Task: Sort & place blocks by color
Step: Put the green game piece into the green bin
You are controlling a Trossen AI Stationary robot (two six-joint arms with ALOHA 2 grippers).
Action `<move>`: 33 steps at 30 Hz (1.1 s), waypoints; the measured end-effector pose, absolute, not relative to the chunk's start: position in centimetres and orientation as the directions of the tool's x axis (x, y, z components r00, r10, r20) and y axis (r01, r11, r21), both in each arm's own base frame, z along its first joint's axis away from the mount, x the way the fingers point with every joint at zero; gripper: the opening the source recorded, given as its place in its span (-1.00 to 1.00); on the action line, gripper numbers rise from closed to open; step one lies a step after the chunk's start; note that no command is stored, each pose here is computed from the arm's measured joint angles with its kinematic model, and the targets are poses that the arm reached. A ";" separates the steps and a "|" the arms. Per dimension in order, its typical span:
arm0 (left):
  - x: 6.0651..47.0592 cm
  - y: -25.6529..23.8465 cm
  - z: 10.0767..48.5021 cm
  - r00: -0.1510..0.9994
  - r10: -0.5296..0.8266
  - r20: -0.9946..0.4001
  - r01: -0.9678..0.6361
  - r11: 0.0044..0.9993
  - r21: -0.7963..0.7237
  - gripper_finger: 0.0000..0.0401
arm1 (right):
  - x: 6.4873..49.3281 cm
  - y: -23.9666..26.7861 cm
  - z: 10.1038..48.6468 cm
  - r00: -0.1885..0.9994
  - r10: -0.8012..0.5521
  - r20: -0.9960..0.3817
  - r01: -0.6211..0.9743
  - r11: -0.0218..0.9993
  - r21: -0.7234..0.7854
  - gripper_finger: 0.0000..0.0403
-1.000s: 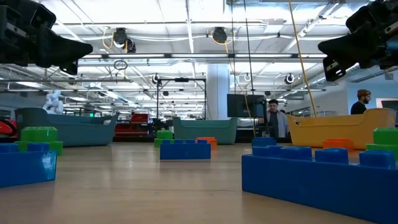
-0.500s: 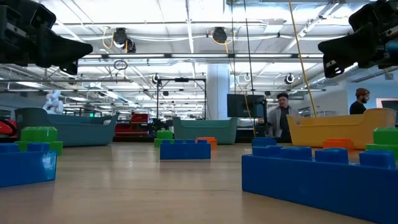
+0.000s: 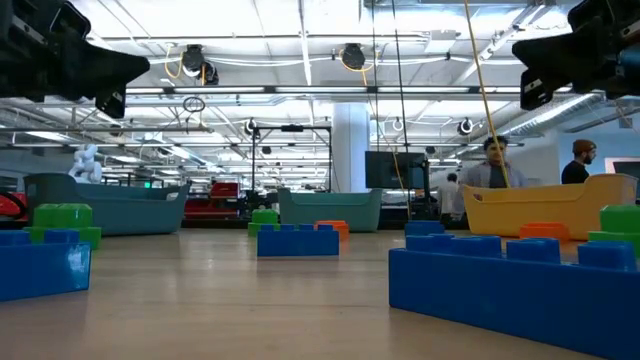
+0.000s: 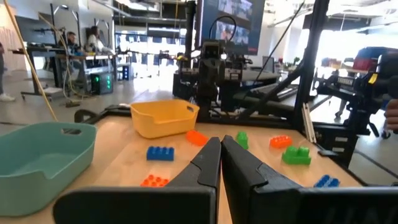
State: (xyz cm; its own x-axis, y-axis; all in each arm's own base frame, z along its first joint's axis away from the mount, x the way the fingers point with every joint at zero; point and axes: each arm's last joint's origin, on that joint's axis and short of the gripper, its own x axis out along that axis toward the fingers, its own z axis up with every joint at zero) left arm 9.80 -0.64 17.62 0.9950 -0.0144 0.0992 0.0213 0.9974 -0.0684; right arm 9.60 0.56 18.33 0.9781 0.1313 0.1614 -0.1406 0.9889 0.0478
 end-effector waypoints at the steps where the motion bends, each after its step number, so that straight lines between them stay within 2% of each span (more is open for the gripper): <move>1: 9.8 -0.6 17.6 0.995 -0.014 0.101 0.021 0.997 -0.069 -0.93 | 9.6 0.6 18.5 0.975 0.131 0.177 -0.141 0.989 0.046 -1.00; 8: 9.8 -0.6 17.7 0.994 -0.014 0.112 0.026 0.995 -0.099 -0.93 | 9.5 0.5 19.0 0.965 0.129 0.228 -0.142 0.989 0.041 -1.00; 12: 9.7 -0.4 18.4 0.982 0.038 0.184 -0.018 0.994 -0.107 -0.93 | 9.4 0.5 19.3 0.958 0.125 0.259 -0.139 0.990 0.036 -1.00; 16: 9.7 -0.1 18.5 0.974 0.117 0.192 -0.078 0.977 -0.197 -0.84 | 9.4 0.2 19.5 0.960 0.016 0.279 -0.035 0.997 0.062 -1.00; 19: 9.7 0.0 18.5 0.972 0.155 0.179 -0.114 0.969 -0.220 -0.65 | 9.2 -0.2 19.9 0.940 -0.126 0.317 0.116 0.992 0.051 -0.95; 22: 9.8 0.2 19.3 0.967 0.208 0.145 -0.173 0.960 -0.221 -0.36 | 9.1 -0.4 20.1 0.924 -0.188 0.334 0.198 0.980 0.002 -0.81; 28: 10.7 0.3 22.6 0.961 0.273 0.040 -0.261 0.947 -0.187 0.22 | 9.3 -0.7 20.4 0.886 -0.297 0.357 0.316 0.949 0.005 -0.33; 30: 11.3 0.3 23.9 0.959 0.284 -0.012 -0.282 0.945 -0.167 0.34 | 9.4 -0.8 20.7 0.869 -0.328 0.370 0.350 0.937 0.010 -0.14; 33: 12.9 0.3 25.5 0.943 0.309 -0.126 -0.323 0.940 -0.111 0.45 | 10.0 -0.8 20.4 0.886 -0.337 0.318 0.364 0.931 -0.028 0.07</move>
State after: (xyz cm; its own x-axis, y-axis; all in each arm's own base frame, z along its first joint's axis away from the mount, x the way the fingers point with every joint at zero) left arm 12.90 0.30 25.47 0.9428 0.3088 -0.1258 -0.3228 0.9399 -0.1115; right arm 10.03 -0.79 20.37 0.8864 -0.3369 0.3176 0.3640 0.9310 -0.0283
